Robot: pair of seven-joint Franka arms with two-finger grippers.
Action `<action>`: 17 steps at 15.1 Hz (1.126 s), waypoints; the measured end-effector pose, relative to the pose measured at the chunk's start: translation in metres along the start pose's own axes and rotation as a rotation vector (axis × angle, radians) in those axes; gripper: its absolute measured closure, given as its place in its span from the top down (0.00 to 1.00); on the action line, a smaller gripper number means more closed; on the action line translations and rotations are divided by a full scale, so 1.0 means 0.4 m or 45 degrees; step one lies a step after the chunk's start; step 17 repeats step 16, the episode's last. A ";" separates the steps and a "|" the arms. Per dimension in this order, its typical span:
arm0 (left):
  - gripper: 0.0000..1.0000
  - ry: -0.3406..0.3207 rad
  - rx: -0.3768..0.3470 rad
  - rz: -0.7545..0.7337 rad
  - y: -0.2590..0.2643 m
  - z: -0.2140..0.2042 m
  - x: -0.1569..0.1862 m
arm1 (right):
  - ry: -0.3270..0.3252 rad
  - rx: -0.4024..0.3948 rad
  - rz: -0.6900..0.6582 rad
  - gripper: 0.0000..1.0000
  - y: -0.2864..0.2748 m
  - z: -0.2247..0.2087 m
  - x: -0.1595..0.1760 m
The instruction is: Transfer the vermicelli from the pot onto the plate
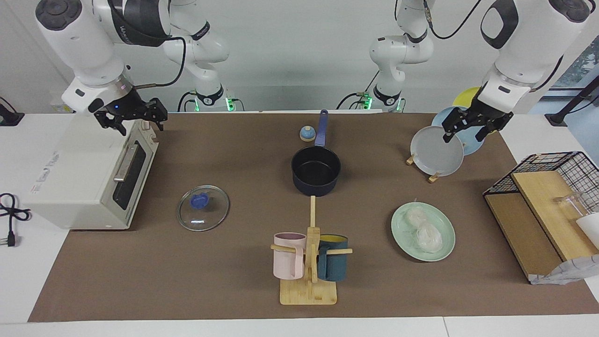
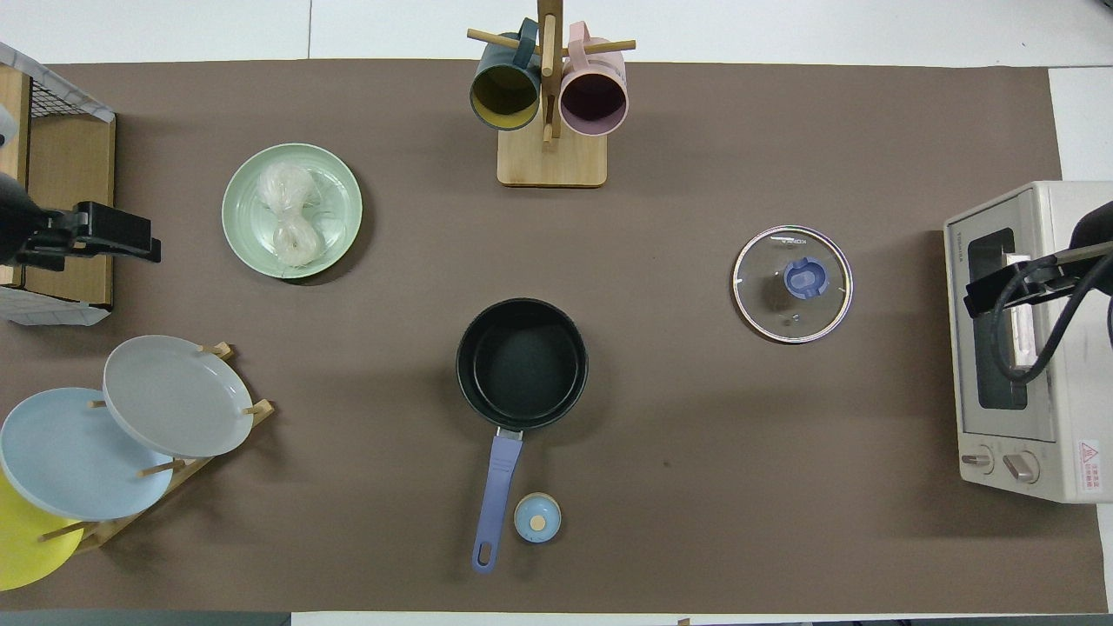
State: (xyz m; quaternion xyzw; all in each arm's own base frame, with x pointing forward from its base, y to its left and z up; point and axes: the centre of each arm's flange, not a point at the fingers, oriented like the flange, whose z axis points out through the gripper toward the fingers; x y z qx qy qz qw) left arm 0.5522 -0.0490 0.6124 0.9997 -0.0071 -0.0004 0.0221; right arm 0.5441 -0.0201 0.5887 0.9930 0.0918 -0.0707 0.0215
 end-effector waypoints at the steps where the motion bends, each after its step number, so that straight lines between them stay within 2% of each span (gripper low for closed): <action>1: 1.00 -0.015 0.002 0.000 -0.001 0.009 -0.014 | 0.000 0.000 -0.003 1.00 -0.003 0.000 0.001; 5: 1.00 -0.077 0.008 0.005 0.004 0.061 -0.038 | 0.001 -0.001 -0.008 1.00 -0.010 -0.001 0.002; 8: 1.00 -0.109 0.011 0.022 0.022 0.039 -0.050 | 0.011 0.003 -0.011 1.00 -0.015 -0.010 -0.002; 11: 1.00 -0.111 0.014 0.032 0.039 -0.008 -0.061 | 0.036 0.061 -0.006 1.00 -0.023 -0.019 -0.001; 17: 1.00 -0.111 0.016 0.033 0.041 -0.013 -0.062 | 0.045 0.061 -0.005 1.00 -0.022 -0.027 -0.002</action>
